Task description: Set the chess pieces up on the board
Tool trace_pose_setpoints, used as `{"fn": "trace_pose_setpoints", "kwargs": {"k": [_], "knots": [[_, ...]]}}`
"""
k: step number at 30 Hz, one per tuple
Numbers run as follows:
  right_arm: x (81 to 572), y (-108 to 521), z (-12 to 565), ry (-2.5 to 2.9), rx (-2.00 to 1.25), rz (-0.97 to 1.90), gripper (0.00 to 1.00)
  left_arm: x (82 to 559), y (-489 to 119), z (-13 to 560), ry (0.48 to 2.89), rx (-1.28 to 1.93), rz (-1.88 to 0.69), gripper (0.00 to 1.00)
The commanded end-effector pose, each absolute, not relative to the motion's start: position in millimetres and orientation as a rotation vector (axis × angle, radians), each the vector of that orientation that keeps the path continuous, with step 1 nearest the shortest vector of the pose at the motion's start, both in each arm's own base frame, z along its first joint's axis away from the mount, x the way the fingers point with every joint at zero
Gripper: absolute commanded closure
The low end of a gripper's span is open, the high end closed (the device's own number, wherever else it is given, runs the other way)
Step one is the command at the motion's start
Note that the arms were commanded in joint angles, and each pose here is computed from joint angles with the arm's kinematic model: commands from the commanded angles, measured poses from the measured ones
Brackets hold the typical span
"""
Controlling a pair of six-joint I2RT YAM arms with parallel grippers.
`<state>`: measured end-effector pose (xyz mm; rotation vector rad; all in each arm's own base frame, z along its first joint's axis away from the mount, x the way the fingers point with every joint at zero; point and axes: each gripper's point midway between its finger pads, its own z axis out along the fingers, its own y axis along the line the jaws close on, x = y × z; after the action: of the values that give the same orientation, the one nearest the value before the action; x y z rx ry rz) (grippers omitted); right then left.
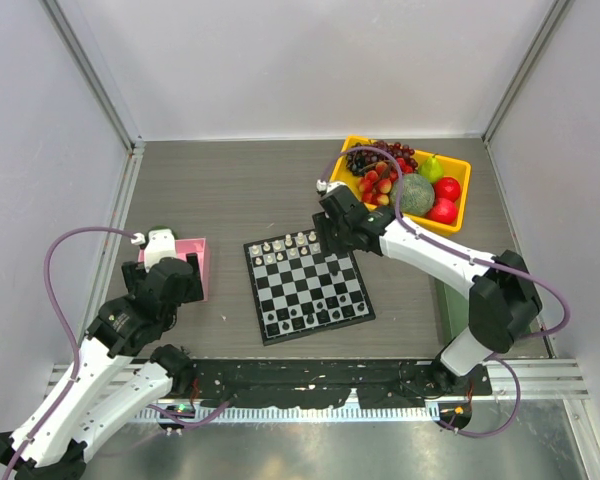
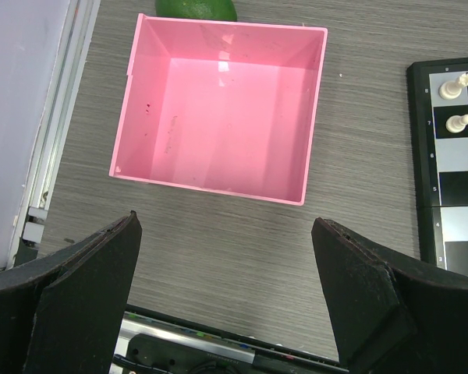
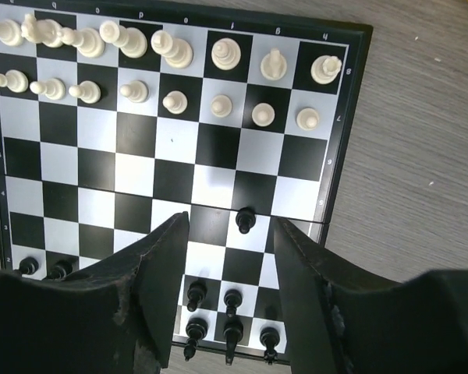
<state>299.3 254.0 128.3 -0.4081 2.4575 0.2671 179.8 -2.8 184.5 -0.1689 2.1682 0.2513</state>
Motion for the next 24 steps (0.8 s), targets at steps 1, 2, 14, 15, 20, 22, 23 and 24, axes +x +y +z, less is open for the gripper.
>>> {"fn": "trace_pose_setpoints", "kwargs": {"k": [1,2,14,15,20,22,23,24], "knots": [[297,264,126,2.47,-0.418,0.324,0.47,186,-5,194,2.132,-0.19,0.23,0.01],[294,262,119,2.488,-0.422,0.319,0.48,185,-5,193,2.138,-0.185,0.234,0.01],[273,254,69,2.61,-0.423,0.302,0.58,186,-5,190,2.15,-0.18,0.248,0.01],[271,252,66,2.616,-0.426,0.297,0.58,186,-5,190,2.152,-0.179,0.249,0.01],[275,255,63,2.609,-0.434,0.294,0.58,186,-5,191,2.153,-0.182,0.252,0.01],[278,257,63,2.607,-0.435,0.293,0.58,186,-6,190,2.155,-0.179,0.251,0.01],[280,257,64,2.602,-0.44,0.29,0.58,186,-5,190,2.153,-0.183,0.252,0.01],[281,259,64,2.602,-0.44,0.291,0.58,186,-5,190,2.153,-0.182,0.252,0.01]]}}
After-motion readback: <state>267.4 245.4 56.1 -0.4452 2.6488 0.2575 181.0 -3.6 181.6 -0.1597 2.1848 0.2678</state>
